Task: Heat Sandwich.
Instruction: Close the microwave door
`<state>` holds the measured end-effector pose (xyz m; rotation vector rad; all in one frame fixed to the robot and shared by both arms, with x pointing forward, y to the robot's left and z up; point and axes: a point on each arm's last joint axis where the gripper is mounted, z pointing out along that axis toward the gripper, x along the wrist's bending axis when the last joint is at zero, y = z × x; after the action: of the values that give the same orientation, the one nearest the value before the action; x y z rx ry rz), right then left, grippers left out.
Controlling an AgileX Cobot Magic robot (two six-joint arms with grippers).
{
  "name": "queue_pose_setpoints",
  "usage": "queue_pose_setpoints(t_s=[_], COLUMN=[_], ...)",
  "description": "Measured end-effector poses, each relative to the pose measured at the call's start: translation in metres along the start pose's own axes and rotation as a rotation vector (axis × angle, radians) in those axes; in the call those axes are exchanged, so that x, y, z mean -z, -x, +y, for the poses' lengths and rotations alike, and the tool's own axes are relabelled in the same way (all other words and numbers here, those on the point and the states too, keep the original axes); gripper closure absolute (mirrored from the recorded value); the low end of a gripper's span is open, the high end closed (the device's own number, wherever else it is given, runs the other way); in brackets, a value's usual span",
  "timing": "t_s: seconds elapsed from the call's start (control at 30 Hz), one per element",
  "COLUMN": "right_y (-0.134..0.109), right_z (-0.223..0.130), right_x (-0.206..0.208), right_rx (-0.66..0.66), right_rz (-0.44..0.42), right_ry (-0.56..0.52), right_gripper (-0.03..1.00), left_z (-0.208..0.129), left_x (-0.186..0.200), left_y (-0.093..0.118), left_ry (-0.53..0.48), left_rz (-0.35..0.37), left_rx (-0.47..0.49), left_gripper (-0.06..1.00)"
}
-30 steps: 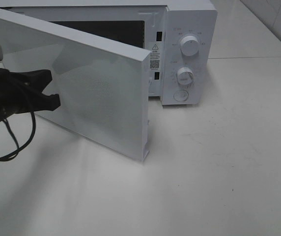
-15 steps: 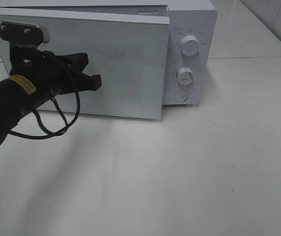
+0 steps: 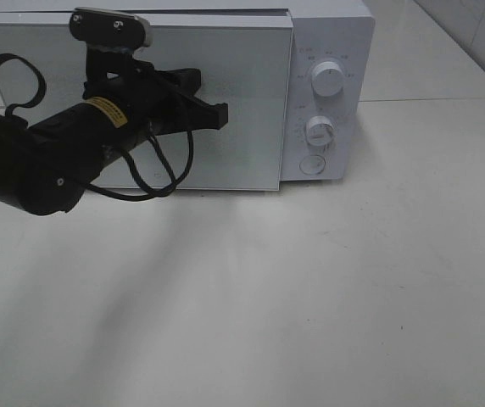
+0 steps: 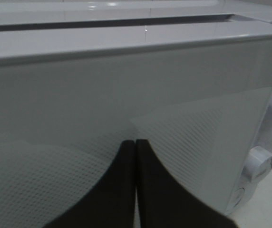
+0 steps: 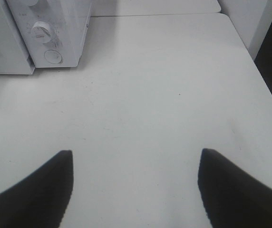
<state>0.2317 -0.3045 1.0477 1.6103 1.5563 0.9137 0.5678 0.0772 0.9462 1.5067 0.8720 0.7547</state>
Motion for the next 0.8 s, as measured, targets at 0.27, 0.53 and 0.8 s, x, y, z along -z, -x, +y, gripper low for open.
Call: queue_pose_setpoints(t_s=[0.27, 0.53, 0.8], right_y=[0.0, 0.0, 0.0], right_z=[0.0, 0.0, 0.0], right_x=[0.0, 0.0, 0.0], right_rx=[0.0, 0.0, 0.0], right_rz=[0.0, 0.0, 0.0], right_ry=[0.0, 0.0, 0.0], right_gripper=[0.25, 0.25, 0.25], left_z=[-0.002, -0.003, 0.0], left_x=[-0.019, -0.035, -0.036], left_y=[0.009, 0.018, 0.023], left_ry=[-0.043, -0.089, -0.094], left_rz=[0.003, -0.014, -0.018], left_rx=[-0.054, -0.067, -0.054], left_gripper=[0.94, 0.94, 0.94])
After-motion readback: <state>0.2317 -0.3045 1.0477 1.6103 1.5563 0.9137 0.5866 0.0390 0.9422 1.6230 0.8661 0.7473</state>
